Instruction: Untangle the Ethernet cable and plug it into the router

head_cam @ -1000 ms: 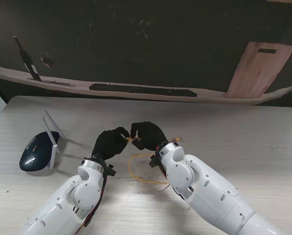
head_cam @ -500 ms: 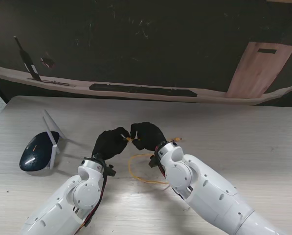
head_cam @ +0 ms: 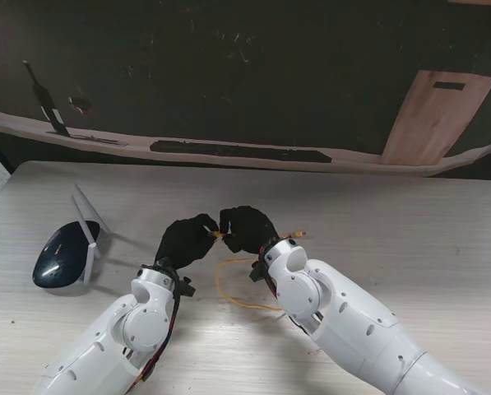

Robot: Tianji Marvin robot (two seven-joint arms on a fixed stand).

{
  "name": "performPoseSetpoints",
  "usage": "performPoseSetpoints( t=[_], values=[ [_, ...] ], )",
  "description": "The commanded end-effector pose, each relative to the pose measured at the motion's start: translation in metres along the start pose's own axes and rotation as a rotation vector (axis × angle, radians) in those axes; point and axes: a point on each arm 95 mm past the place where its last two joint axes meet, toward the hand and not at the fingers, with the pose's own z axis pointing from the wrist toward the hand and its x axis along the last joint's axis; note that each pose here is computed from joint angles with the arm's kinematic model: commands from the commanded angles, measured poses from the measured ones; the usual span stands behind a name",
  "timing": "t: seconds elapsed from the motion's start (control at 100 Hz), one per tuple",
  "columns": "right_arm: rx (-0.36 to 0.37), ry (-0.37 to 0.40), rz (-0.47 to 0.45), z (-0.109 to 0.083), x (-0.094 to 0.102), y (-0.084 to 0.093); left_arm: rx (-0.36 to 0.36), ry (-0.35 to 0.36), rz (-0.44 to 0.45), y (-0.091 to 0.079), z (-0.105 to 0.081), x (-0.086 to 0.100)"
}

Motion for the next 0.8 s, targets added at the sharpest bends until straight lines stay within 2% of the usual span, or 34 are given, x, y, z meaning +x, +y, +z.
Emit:
performPoseSetpoints(
  t=[0.0, 0.45, 0.79],
  values=[
    [0.015, 0.008, 0.009, 0.0000, 0.0029, -0.0040, -0.014, 0.003, -0.008, 0.0015, 0.0013, 0.0039],
    [0.013, 0.017, 0.014, 0.0000, 0.0021, -0.0045, -0.015, 0.001, -0.011, 0.0021, 0.0013, 0.0040],
    [-0.025, -0.012, 0.093, -0.0043, 0.0056, -0.0015, -0.012, -0.001, -0.011, 0.0028, 0.0017, 0.0044]
  ],
)
